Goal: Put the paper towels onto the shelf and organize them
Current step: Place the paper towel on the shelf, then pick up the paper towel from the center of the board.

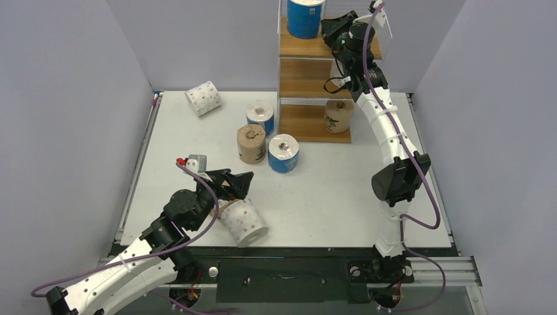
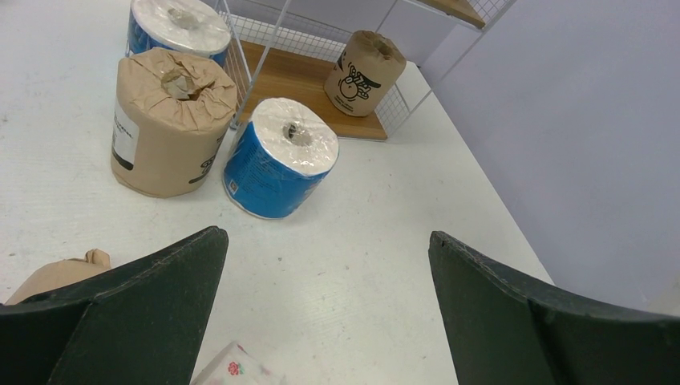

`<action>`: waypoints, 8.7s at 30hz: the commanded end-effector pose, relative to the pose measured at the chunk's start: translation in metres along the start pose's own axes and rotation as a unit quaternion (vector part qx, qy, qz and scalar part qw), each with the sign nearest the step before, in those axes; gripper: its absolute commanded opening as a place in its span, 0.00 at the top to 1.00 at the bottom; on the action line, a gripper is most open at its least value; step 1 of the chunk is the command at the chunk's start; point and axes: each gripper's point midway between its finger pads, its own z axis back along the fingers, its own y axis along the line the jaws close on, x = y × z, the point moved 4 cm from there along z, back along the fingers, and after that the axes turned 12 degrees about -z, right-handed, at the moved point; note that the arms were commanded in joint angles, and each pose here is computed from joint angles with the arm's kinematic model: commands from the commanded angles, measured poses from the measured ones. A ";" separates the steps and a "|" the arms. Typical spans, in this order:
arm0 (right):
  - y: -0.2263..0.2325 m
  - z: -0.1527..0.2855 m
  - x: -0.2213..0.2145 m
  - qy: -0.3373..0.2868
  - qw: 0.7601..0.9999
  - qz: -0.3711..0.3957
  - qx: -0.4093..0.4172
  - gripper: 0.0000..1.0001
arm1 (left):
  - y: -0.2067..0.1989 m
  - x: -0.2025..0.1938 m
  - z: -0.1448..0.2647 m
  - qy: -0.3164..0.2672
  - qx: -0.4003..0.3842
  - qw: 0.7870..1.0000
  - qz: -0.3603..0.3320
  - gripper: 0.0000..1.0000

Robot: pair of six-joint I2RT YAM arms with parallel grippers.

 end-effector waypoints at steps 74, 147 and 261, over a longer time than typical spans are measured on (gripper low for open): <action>0.027 -0.016 -0.006 0.010 0.988 -0.126 0.083 0.85 | -0.003 0.009 -0.002 -0.016 -0.004 1.000 0.000 0.04; -0.185 0.197 -0.210 0.322 0.924 0.084 -0.187 0.12 | 0.046 -0.039 -0.020 0.083 0.158 0.980 0.084 0.04; -0.272 0.326 -0.169 0.343 0.868 0.148 -0.326 0.54 | 0.019 -0.046 -0.041 0.105 0.096 0.981 0.131 0.04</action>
